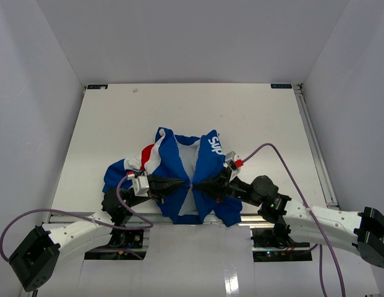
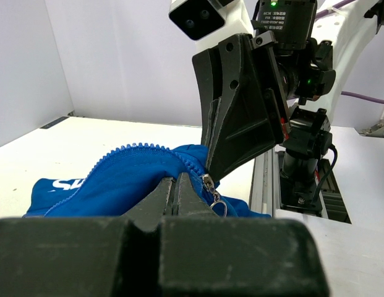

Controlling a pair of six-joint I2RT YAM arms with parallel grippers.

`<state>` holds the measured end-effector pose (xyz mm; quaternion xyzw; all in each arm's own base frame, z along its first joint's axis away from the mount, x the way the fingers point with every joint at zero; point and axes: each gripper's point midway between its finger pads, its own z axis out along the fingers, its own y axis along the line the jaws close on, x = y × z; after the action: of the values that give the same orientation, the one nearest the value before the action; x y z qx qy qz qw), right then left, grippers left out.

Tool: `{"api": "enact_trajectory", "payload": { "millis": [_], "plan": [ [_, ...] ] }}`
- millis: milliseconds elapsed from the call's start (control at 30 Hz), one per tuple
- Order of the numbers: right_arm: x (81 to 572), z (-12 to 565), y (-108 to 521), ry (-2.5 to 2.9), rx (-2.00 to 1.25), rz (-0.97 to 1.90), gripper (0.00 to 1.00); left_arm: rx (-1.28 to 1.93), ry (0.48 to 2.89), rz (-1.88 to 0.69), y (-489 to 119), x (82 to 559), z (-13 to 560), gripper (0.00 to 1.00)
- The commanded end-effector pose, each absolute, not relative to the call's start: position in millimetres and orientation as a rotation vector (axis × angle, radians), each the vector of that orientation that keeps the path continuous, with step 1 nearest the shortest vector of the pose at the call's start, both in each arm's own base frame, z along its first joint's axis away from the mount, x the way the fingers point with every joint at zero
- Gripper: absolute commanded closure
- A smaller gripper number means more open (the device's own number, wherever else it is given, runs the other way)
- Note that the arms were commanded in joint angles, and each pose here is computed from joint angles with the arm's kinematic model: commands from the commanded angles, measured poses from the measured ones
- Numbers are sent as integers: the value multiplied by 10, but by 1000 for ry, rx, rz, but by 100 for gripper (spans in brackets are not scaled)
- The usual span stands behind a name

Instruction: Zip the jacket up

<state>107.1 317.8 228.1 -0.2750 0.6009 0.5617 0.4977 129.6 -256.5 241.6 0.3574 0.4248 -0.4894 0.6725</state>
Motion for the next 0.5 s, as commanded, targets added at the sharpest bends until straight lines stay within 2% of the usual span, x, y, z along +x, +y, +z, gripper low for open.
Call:
{"api": "enact_trajectory", "payload": {
  "millis": [0,467],
  "plan": [
    [1117,2546,3163,1369,-607,1379,92,883,1006,-1128,-2522,1132,1981,100],
    [1155,2570,3108,1370,-565,1366,92,918,999,-1152,-2545,1072,1954,100]
  ]
}}
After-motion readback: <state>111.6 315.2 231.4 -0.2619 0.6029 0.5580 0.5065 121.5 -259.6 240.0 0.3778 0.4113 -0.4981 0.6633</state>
